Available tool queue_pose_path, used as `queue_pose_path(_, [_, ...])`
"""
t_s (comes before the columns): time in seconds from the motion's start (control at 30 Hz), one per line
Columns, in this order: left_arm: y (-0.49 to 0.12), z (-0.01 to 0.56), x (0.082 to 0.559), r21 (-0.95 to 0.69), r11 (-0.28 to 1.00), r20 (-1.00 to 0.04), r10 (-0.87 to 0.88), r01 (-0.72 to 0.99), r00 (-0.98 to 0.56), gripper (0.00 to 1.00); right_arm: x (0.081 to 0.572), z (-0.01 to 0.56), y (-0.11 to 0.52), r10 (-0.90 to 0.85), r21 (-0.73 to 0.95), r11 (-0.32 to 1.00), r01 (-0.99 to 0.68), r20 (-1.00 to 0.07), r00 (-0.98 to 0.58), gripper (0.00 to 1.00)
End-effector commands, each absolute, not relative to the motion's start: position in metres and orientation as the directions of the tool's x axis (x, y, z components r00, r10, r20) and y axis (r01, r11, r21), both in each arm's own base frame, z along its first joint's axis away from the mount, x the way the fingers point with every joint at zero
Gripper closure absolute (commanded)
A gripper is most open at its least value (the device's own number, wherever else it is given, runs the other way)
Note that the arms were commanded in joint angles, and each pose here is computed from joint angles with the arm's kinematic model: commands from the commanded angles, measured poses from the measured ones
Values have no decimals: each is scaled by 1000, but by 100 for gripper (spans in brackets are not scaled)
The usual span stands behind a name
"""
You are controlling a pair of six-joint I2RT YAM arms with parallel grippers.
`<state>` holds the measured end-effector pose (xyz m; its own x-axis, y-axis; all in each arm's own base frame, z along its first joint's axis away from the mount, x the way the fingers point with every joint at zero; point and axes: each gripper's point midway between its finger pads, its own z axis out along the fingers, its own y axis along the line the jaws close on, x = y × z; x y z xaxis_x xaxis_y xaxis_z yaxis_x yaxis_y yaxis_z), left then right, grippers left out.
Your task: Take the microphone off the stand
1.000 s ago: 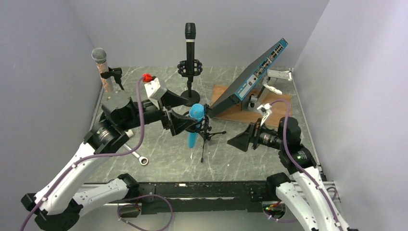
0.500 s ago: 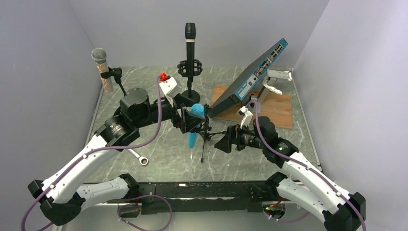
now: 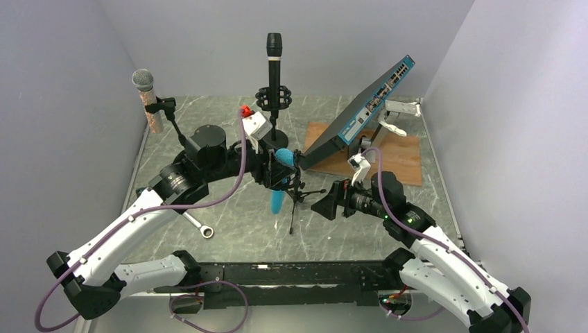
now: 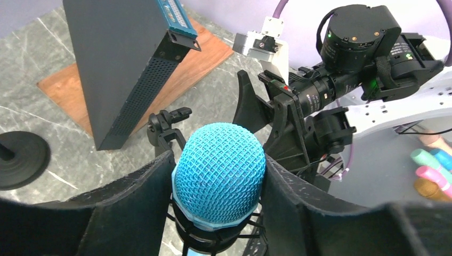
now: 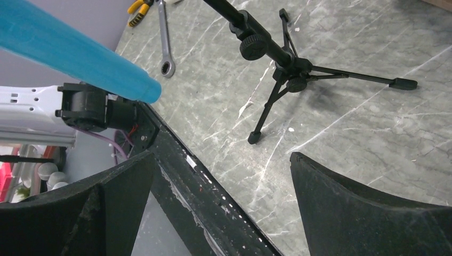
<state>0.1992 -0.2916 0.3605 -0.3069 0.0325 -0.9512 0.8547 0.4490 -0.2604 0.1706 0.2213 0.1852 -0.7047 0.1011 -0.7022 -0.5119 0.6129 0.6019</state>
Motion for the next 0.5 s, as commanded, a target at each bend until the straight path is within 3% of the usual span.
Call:
queue_pose_path(0.0, [-289,386,201,-240,458,-965,-14,856,-263,43,173,198,219,135,594,613,-521,-728,-672,0])
queue_pose_path(0.23, [-290,405,201,-209,448,-973,-3,869,-232,64,170,196,216,135,595,619,-512,-723,-677,0])
queue_pose_path(0.47, [-291,438,198,-167,422,-984,-9,891,-180,76,168,191,215,147,608,617,-499,-712,-686,0])
